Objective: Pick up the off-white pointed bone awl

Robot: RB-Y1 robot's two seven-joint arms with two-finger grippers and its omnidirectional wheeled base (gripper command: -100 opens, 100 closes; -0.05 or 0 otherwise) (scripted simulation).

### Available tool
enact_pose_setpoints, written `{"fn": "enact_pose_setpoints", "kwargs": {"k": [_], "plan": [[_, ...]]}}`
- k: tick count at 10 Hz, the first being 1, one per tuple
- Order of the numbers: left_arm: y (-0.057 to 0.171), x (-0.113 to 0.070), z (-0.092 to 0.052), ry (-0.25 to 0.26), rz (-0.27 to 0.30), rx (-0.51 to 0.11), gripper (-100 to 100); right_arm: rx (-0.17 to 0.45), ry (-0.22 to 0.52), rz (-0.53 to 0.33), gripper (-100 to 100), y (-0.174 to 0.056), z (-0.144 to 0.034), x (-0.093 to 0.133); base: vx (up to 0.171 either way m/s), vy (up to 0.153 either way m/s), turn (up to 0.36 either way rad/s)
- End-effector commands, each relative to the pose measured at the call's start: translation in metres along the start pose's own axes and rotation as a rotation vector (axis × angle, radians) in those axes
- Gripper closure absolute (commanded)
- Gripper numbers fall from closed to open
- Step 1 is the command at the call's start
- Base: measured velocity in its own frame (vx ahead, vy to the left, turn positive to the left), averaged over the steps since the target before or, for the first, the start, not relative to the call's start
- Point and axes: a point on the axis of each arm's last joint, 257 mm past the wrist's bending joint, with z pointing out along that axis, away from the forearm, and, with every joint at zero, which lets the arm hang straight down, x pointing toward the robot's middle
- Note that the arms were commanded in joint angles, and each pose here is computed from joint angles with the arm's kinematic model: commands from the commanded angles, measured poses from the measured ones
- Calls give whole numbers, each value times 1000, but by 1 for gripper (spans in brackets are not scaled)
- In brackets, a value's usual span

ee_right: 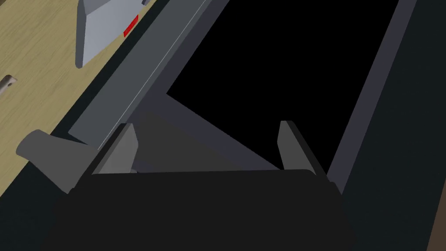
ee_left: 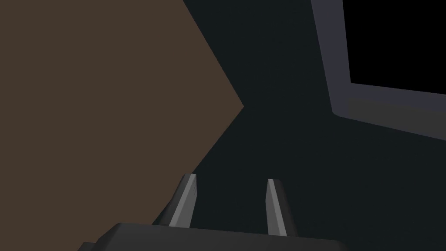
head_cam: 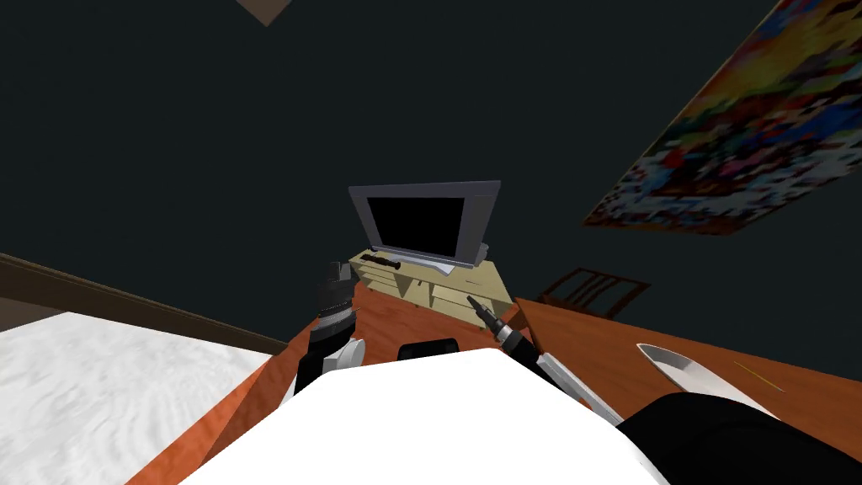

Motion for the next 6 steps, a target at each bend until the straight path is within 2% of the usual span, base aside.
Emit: {"fn": "enact_pose_setpoints", "kwargs": {"k": [1, 2, 3, 4, 5, 6], "plan": [[0, 0, 0, 0, 0, 0, 0, 39, 37, -13, -100, -19, -9, 12, 16, 0, 170], [0, 0, 0, 0, 0, 0, 0, 78, 104, -46, -100, -37, -20, 32, 25, 2, 343], [0, 0, 0, 0, 0, 0, 0, 93, 108, -44, -100, -44, -23, 33, 25, -7, 136], [0, 0, 0, 0, 0, 0, 0, 130, 176, -76, -100, -61, -35, 52, 32, -1, 263], [0, 0, 0, 0, 0, 0, 0, 144, 180, -74, -100, -67, -38, 53, 32, -7, 156], [0, 0, 0, 0, 0, 0, 0, 188, 250, -106, -100, -88, -55, 71, 35, -3, 378]]}}
